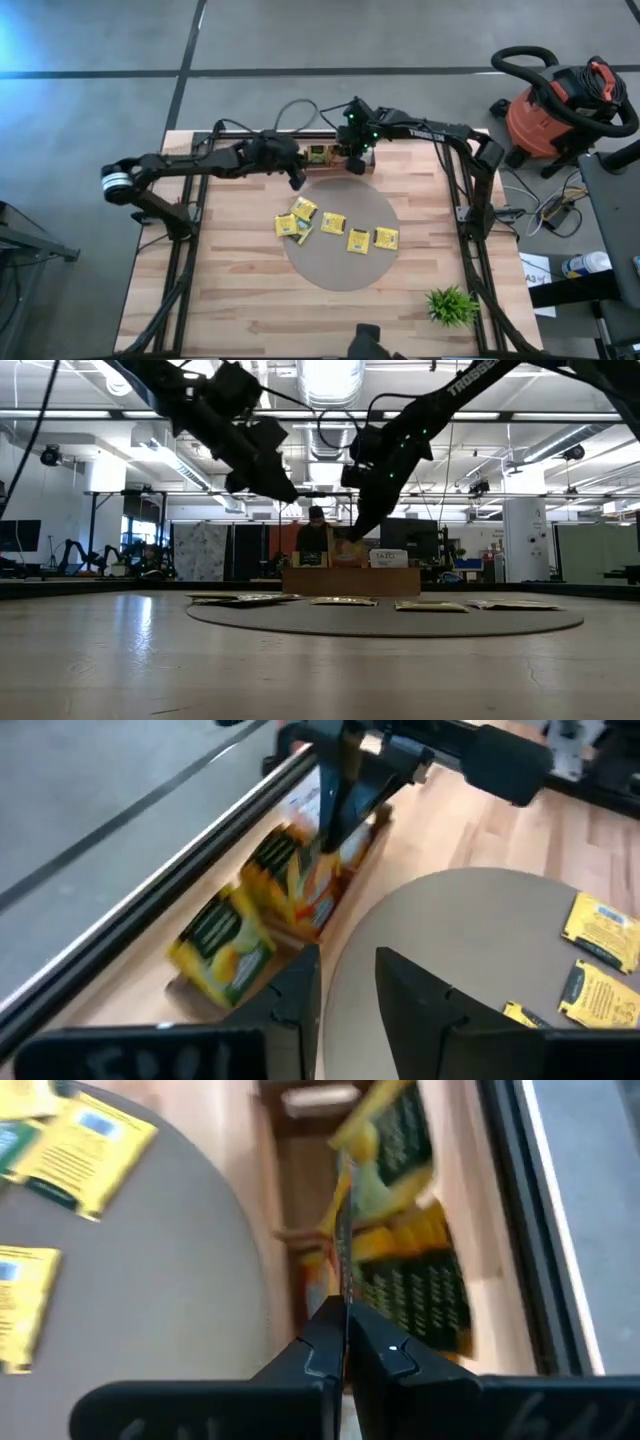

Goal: Pick & Place Tea
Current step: Put the orange tea bag into the middle compartment of the wooden organizer, then put the yellow tea bag into the left compartment of the wooden organizer

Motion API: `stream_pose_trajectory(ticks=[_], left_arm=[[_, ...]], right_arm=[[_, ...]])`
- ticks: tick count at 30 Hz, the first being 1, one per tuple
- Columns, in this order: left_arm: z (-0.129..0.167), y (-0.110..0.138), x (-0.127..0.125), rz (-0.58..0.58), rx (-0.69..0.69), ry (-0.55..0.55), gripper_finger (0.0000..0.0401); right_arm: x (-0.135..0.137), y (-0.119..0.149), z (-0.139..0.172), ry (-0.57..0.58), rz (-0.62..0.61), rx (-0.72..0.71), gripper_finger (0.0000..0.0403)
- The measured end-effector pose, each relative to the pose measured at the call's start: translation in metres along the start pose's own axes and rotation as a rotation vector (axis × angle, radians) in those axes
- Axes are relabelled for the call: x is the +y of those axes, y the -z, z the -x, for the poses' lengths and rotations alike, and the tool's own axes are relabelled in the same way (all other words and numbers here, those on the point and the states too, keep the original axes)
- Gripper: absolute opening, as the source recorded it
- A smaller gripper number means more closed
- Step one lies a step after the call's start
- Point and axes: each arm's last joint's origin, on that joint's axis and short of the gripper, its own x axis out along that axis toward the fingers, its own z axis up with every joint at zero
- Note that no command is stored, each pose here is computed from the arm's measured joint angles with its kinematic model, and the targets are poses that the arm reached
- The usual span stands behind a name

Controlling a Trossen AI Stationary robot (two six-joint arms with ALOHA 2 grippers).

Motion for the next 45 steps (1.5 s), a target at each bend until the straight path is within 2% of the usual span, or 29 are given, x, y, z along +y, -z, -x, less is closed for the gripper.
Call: stream_pose_trajectory(ticks=[7,11,22,26,32,36,40,45], left_arm=[[0.025,0.015,0.006,0.076,-0.042,-0.100,0.0092],[0.033,0.024,0.008,0.089,-0.041,-0.151,0.0092],[0.032,0.040,0.010,0.110,-0.003,-0.160,0.0092],[0.032,0.042,0.010,0.120,0.001,-0.161,0.0092],[0.032,0.042,0.010,0.126,0.004,-0.161,0.0092],[0.032,0.044,0.011,0.123,0.025,-0.161,0.0092],[0.032,0.048,0.010,0.119,0.065,-0.155,0.0092],[0.033,0.055,0.009,0.112,0.142,-0.125,0.0092]], right_arm=[[-0.001,0.008,-0.014,-0.010,0.038,0.074,0.0008],[-0.002,0.011,-0.014,0.024,0.075,0.115,0.0008],[0.000,0.012,-0.016,0.011,0.080,0.116,0.0013],[0.001,0.011,-0.016,0.003,0.082,0.112,0.0041],[0.000,0.010,-0.015,0.018,0.075,0.117,0.0114],[-0.001,0.005,-0.008,0.063,0.024,0.131,0.0153],[0.001,-0.001,0.008,0.079,-0.017,0.104,0.0171],[0.005,-0.008,0.026,0.094,-0.068,0.054,0.0171]])
